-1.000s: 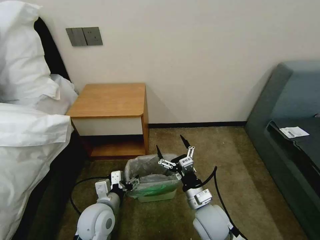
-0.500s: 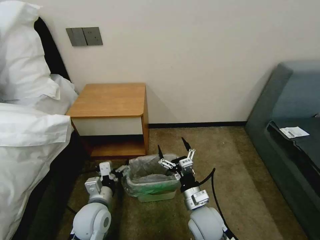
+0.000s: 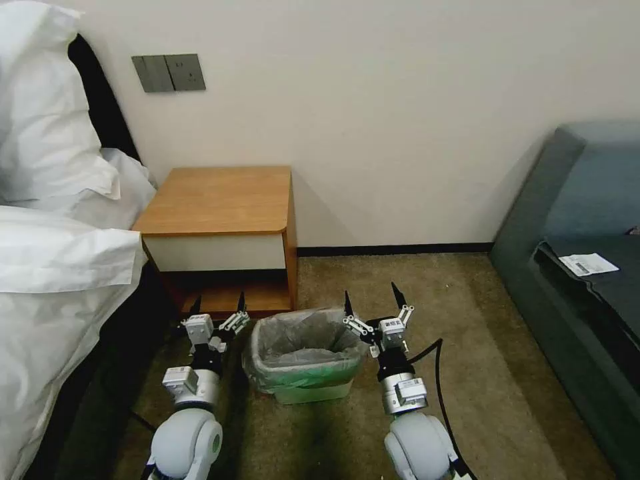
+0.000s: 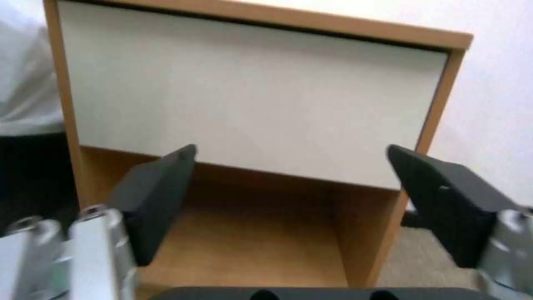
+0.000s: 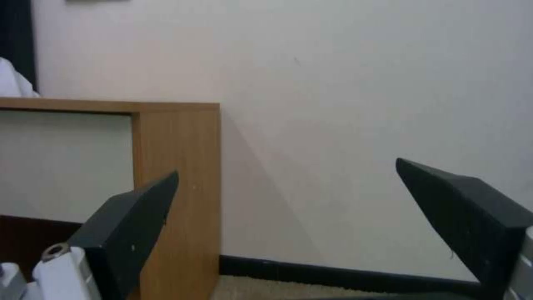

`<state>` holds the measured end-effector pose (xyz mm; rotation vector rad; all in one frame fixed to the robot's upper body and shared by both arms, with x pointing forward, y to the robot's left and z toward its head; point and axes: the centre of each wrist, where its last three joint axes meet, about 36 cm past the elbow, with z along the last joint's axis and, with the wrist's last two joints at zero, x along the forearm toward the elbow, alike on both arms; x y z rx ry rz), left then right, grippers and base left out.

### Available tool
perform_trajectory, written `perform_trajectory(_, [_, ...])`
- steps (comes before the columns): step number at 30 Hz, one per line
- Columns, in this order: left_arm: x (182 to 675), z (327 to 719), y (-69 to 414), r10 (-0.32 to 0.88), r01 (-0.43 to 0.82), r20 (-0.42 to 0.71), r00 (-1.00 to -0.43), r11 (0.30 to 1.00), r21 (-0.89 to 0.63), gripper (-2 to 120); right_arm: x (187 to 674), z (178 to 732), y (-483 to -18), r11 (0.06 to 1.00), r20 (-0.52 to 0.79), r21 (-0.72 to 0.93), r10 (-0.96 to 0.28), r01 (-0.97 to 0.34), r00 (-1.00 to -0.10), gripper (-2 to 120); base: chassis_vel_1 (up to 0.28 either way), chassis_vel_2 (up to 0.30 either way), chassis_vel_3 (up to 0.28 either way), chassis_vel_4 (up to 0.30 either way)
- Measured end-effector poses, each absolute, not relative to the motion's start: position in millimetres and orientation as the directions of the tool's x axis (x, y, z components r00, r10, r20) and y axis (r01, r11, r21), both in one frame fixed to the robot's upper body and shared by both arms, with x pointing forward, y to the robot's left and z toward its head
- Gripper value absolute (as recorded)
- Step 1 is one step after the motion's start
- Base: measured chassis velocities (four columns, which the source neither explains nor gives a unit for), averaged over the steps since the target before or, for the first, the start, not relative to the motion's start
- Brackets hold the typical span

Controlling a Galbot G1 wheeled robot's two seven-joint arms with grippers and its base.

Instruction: Pick up the garbage bag from the table and place it over the trash can.

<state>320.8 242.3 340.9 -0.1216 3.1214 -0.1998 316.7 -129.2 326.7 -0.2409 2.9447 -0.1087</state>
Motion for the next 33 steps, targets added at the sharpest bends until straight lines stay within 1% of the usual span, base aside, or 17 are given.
perform_trajectory(1, [320.8,340.9,242.3,-0.078,-0.077,-0.006,-0.997,0.989,-0.128,85,316.7,326.7,-129.2,0.984,-0.177,-0.088,-0.168,-0.154,-0.97,100,0.0,0.0,0.0,0.0])
perform_trajectory(2, [321.1,340.1,242.9,-0.08,-0.078,-0.012,-0.997,0.989,-0.124,80,316.8,326.6,-129.2,0.984,-0.178,-0.088,-0.168,-0.154,-0.97,100,0.0,0.0,0.0,0.0])
perform_trajectory(3, [321.1,339.7,243.4,-0.081,-0.078,-0.017,-0.997,0.989,-0.122,79,317.0,326.4,-129.2,0.984,-0.178,-0.088,-0.167,-0.153,-0.97,100,0.0,0.0,0.0,0.0])
perform_trajectory(5, [321.0,339.6,243.6,-0.081,-0.078,-0.019,-0.997,0.99,-0.121,79,317.1,326.4,-129.3,0.984,-0.179,-0.089,-0.165,-0.151,-0.97,100,0.0,0.0,0.0,0.0])
perform_trajectory(7, [320.7,339.5,243.8,-0.081,-0.078,-0.02,-0.996,0.99,-0.12,83,317.2,326.5,-129.3,0.985,-0.179,-0.09,-0.163,-0.149,-0.97,100,0.0,0.0,0.0,0.0])
perform_trajectory(9, [320.5,339.3,243.9,-0.081,-0.078,-0.02,-0.996,0.99,-0.119,84,317.2,326.5,-129.3,0.985,-0.18,-0.09,-0.163,-0.148,-0.97,100,0.0,0.0,0.0,0.0])
perform_trajectory(33, [320.0,339.5,243.9,-0.083,-0.081,-0.013,-0.996,0.99,-0.12,84,317.4,327.3,-129.2,0.985,-0.181,-0.09,-0.162,-0.148,-0.97,100,0.0,0.0,0.0,0.0])
